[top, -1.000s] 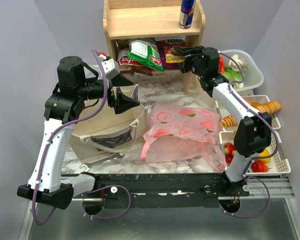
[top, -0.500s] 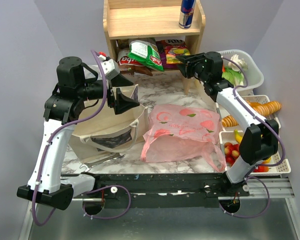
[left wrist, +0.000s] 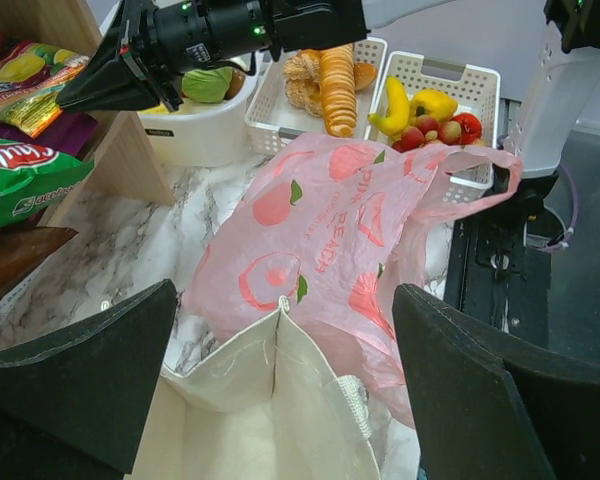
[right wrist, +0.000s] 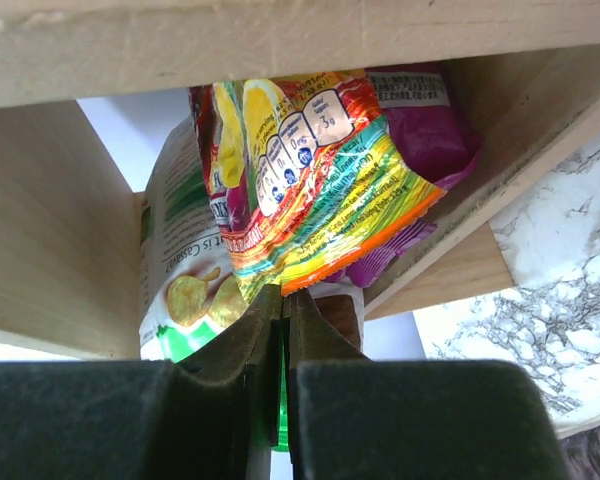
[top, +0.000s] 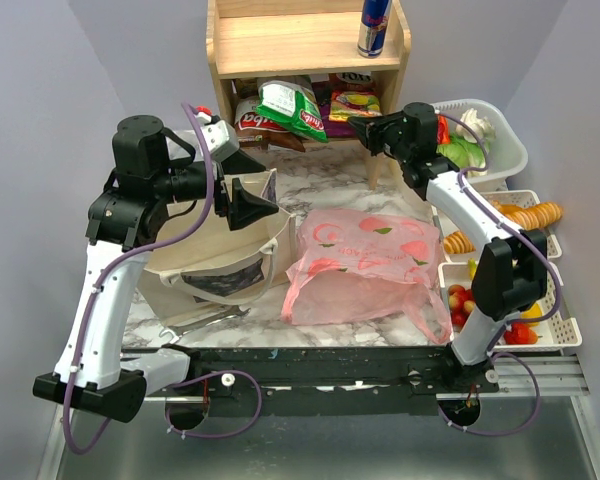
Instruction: Untie the knot of the grocery bags and take out the mixed food
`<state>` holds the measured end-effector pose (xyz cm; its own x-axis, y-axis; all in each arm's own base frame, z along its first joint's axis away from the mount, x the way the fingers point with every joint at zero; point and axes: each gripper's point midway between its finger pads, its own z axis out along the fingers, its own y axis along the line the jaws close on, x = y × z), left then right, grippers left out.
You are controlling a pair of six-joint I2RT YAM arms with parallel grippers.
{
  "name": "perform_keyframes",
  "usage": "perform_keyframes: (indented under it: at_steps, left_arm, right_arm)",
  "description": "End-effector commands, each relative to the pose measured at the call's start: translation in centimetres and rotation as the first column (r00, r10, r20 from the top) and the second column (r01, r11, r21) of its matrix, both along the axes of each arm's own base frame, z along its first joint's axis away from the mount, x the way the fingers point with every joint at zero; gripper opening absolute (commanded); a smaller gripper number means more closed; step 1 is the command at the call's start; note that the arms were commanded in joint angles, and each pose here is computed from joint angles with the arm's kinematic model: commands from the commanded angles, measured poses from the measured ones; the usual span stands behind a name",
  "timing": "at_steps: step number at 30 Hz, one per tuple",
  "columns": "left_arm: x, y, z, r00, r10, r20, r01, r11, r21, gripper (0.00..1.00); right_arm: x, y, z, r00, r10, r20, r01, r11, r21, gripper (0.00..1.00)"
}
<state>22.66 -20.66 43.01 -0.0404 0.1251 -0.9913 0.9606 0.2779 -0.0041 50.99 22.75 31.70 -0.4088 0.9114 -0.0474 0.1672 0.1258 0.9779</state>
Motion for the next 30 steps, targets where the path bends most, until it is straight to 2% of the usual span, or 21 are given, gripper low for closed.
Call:
perform_keyframes:
  at_steps: [1, 2, 3, 4, 6, 9, 13, 18, 21, 23, 24, 26, 28, 30]
  left_arm:
    - [-0.4, 0.4, -0.4, 1.000, 0.021, 0.012, -0.021, 1.000, 0.015, 0.91]
    - [-0.4, 0.4, -0.4, 1.000, 0.020, 0.009, -0.020, 1.000, 0.015, 0.91]
    - [-0.4, 0.4, -0.4, 1.000, 0.020, 0.010, -0.020, 1.000, 0.015, 0.91]
    - [-0.5, 0.5, -0.5, 1.000, 0.019, 0.009, -0.019, 1.000, 0.016, 0.91]
    - [-0.7, 0.5, -0.5, 1.000, 0.019, 0.013, -0.019, 1.000, 0.019, 0.91]
    - [-1.0, 0.6, -0.8, 1.000, 0.016, 0.015, -0.016, 1.000, 0.023, 0.92]
    - [-1.2, 0.7, -1.1, 1.000, 0.013, 0.016, -0.013, 1.000, 0.028, 0.92]
    - [-1.5, 0.8, -1.6, 1.000, 0.005, 0.023, -0.006, 0.999, 0.041, 0.92]
    - [-1.9, 1.0, -2.4, 0.999, -0.006, 0.037, 0.003, 0.998, 0.068, 0.92]
    - [-2.2, 1.2, -2.8, 0.999, -0.010, 0.052, 0.005, 0.996, 0.088, 0.92]
    - [-2.4, 1.3, -3.0, 0.998, -0.011, 0.062, 0.005, 0.995, 0.101, 0.92]
    - [-2.7, 1.5, -3.5, 0.997, -0.018, 0.081, 0.008, 0.992, 0.125, 0.92]
    - [-2.9, 1.7, -3.9, 0.995, -0.020, 0.099, 0.006, 0.989, 0.146, 0.92]
    - [-3.1, 1.7, -4.2, 0.994, -0.026, 0.106, 0.009, 0.988, 0.155, 0.92]
  right_arm:
    - [1.3, -0.5, 1.2, 0.997, -0.038, 0.070, 0.040, 0.999, -0.020, 0.09]
    - [1.4, -0.7, 1.1, 0.997, -0.038, 0.072, 0.040, 0.999, -0.023, 0.11]
    - [1.3, -0.7, 1.1, 0.997, -0.029, 0.073, 0.031, 0.999, -0.026, 0.16]
    - [1.1, -0.6, 1.1, 0.997, -0.017, 0.075, 0.019, 0.999, -0.029, 0.28]
    - [0.2, -0.5, 1.5, 0.996, 0.014, 0.091, -0.010, 0.999, -0.044, 0.42]
    - [-1.5, -0.4, 1.9, 0.992, 0.055, 0.117, -0.048, 0.997, -0.064, 0.55]
    - [-3.6, -0.4, 2.4, 0.985, 0.099, 0.142, -0.086, 0.992, -0.093, 0.62]
    - [-6.8, -0.1, 0.2, 0.974, 0.193, 0.118, -0.175, 0.973, -0.152, 0.65]
    - [-9.0, -0.2, 0.8, 0.942, 0.266, 0.204, -0.214, 0.946, -0.243, 0.71]
    - [-10.8, -0.2, 1.7, 0.884, 0.361, 0.298, -0.235, 0.892, -0.385, 0.75]
    - [-12.0, 0.0, 2.2, 0.830, 0.440, 0.342, -0.242, 0.837, -0.491, 0.75]
    - [-13.6, -0.6, 2.2, 0.758, 0.550, 0.350, -0.214, 0.718, -0.662, 0.75]
    - [-15.1, -1.4, 1.1, 0.697, 0.656, 0.290, -0.193, 0.561, -0.805, 0.75]
    - [-15.4, -2.7, -0.8, 0.677, 0.707, 0.205, -0.155, 0.409, -0.899, 0.75]
